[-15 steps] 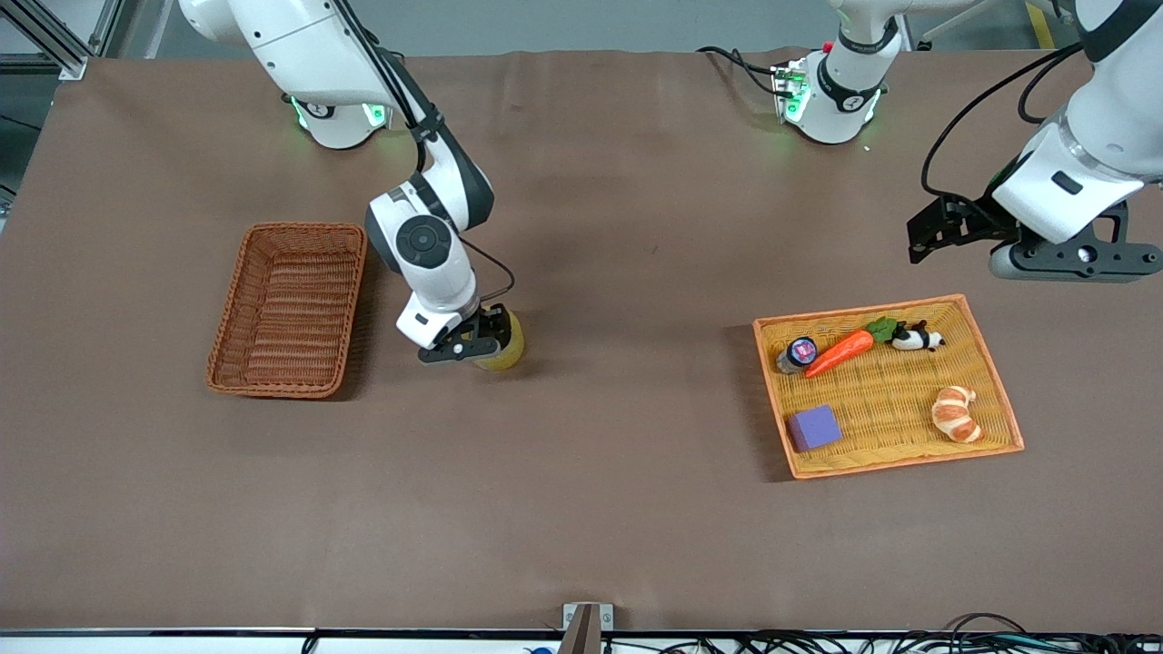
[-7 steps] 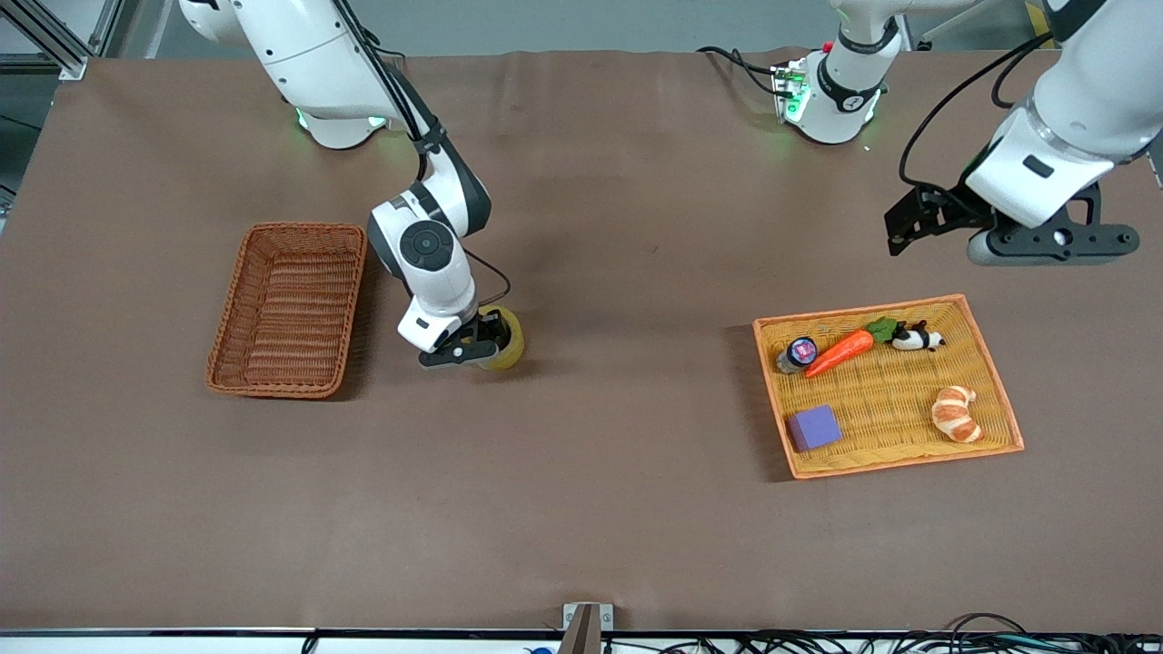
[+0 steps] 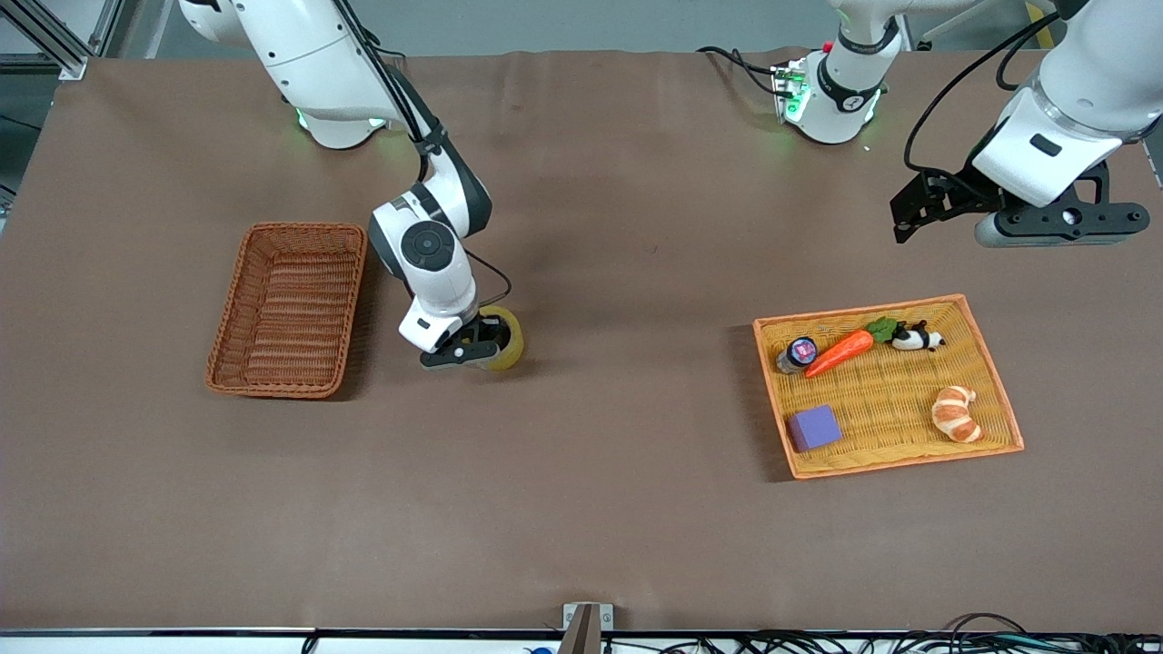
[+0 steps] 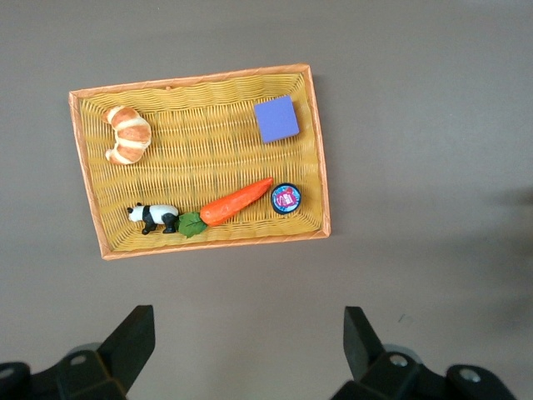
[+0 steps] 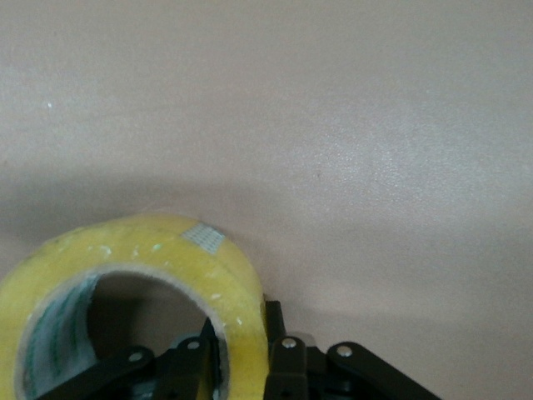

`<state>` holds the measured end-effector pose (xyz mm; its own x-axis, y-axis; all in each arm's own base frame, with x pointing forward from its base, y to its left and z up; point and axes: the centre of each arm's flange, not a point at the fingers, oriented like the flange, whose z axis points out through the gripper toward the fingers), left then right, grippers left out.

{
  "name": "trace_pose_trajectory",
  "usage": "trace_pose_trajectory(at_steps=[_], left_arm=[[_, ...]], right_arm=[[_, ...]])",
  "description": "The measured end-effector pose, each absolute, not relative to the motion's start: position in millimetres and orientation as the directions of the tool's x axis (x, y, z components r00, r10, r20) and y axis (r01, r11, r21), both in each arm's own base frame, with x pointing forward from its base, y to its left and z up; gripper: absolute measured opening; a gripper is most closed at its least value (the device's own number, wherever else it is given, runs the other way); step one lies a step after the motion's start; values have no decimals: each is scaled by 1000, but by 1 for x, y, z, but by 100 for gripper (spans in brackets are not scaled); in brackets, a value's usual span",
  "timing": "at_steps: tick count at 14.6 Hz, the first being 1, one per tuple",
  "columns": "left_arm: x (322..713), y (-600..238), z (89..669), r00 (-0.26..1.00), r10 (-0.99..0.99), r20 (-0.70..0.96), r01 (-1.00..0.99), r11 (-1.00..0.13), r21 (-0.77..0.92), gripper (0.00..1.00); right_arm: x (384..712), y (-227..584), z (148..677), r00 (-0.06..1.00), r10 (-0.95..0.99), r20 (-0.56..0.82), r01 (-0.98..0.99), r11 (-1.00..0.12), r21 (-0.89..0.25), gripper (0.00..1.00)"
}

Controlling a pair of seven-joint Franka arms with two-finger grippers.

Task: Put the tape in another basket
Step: 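Carry the tape with the right gripper into the brown basket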

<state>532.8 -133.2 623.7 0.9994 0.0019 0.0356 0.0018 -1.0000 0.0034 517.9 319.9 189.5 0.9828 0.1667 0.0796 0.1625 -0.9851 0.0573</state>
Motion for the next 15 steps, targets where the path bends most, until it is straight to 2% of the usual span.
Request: trace_pose_trajectory(at_steps=[4, 6, 9, 11, 15], left_arm=[[534, -132, 623, 999, 5, 39, 4, -1000, 4, 100], [535, -131, 622, 999, 6, 41, 5, -1000, 5, 100], [536, -131, 621, 999, 6, 41, 6, -1000, 6, 100], [536, -131, 621, 999, 6, 43, 6, -1000, 6, 100], [536, -131, 621, 999, 7, 45, 6, -1000, 7, 100]], right_arm=[[533, 306, 212, 993, 114, 22, 112, -989, 95, 22], [557, 271, 266, 997, 74, 0, 74, -991, 108, 22], [580, 174, 344, 998, 70, -8, 71, -993, 98, 22], [576, 103, 361, 996, 79, -40, 82, -992, 94, 22], [547, -7, 340, 991, 97, -92, 104, -992, 71, 22]])
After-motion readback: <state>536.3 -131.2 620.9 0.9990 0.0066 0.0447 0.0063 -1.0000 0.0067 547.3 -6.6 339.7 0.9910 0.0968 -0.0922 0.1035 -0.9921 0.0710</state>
